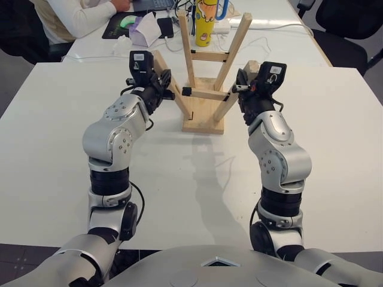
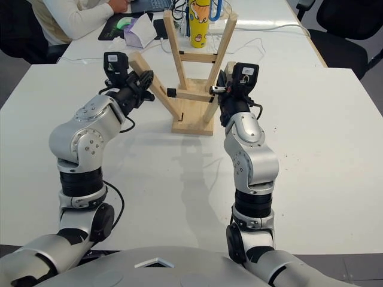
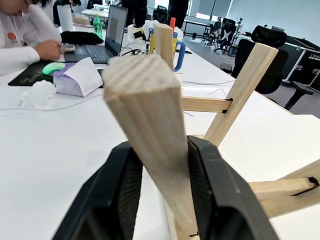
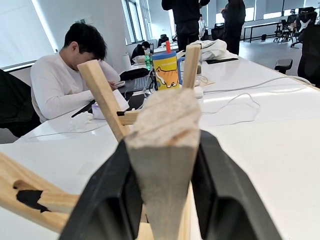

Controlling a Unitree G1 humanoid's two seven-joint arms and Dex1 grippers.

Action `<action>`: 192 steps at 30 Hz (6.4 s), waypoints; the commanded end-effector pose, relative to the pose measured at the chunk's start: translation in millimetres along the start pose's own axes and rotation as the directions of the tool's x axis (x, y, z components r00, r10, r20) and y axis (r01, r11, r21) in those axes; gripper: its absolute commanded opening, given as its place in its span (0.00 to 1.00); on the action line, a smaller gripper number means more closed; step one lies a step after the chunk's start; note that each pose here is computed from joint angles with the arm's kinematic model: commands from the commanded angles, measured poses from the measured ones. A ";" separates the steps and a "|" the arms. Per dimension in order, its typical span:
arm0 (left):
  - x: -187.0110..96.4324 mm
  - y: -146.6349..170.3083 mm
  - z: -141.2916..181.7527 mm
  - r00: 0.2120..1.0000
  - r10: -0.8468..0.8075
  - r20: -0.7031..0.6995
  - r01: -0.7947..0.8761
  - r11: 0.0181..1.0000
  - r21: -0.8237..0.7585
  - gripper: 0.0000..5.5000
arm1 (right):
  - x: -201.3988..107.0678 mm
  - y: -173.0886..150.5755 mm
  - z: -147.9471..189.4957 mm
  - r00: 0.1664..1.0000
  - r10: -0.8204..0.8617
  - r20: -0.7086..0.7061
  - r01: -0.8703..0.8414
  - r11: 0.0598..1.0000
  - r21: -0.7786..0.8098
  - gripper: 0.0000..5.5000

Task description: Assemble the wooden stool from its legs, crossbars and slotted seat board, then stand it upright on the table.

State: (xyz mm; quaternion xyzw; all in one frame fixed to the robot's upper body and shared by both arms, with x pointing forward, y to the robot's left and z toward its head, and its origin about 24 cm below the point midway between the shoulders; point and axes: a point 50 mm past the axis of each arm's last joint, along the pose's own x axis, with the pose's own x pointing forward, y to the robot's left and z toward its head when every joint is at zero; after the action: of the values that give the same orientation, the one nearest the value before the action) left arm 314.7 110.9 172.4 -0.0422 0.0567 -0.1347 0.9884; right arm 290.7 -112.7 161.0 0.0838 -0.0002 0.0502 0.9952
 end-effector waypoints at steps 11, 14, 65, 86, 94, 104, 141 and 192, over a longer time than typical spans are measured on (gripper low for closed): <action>-9.5 10.5 -11.4 0.998 0.055 0.013 -0.057 0.990 0.127 0.24 | 0.8 -3.6 -22.3 0.993 -0.013 -0.117 0.027 0.993 0.116 0.20; -12.2 10.5 -12.8 0.999 0.051 0.014 -0.053 0.989 0.141 0.24 | 0.5 -5.7 -23.8 0.992 -0.022 -0.123 0.036 0.993 0.116 0.20; -24.2 -23.7 26.3 0.953 -0.087 0.289 0.037 0.984 0.174 0.58 | -0.5 13.2 -20.6 0.992 0.066 -0.112 -0.071 0.997 -0.041 0.20; -25.9 -1.2 80.0 0.882 0.012 0.471 -0.058 0.995 0.084 0.58 | 1.6 13.9 -10.2 0.997 0.073 -0.035 -0.073 0.997 0.009 0.36; -22.6 3.6 79.5 0.888 0.038 0.458 -0.067 0.997 0.047 0.58 | 0.0 14.7 15.7 0.988 0.079 0.129 -0.085 0.996 0.041 0.36; -29.5 5.2 144.3 0.794 0.040 0.607 0.056 0.989 -0.139 0.47 | -3.2 18.2 59.5 0.924 0.090 0.371 -0.100 0.995 0.009 0.37; -19.1 8.9 144.6 0.875 -0.111 0.471 0.093 0.994 0.063 0.00 | 0.6 11.4 56.4 0.934 0.061 0.351 -0.065 0.998 0.000 0.37; -4.6 27.5 66.1 0.951 0.035 0.308 -0.034 0.999 -0.008 0.00 | 67.7 -18.7 99.3 0.904 0.244 0.352 -0.280 0.958 0.056 0.00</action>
State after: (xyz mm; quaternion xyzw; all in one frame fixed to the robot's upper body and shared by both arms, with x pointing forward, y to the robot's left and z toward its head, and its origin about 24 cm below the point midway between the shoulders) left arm 327.1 142.0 237.0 -0.0619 -0.0990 -0.1155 0.9864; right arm 369.2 -127.9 222.3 0.0802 -0.0886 0.1848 0.9755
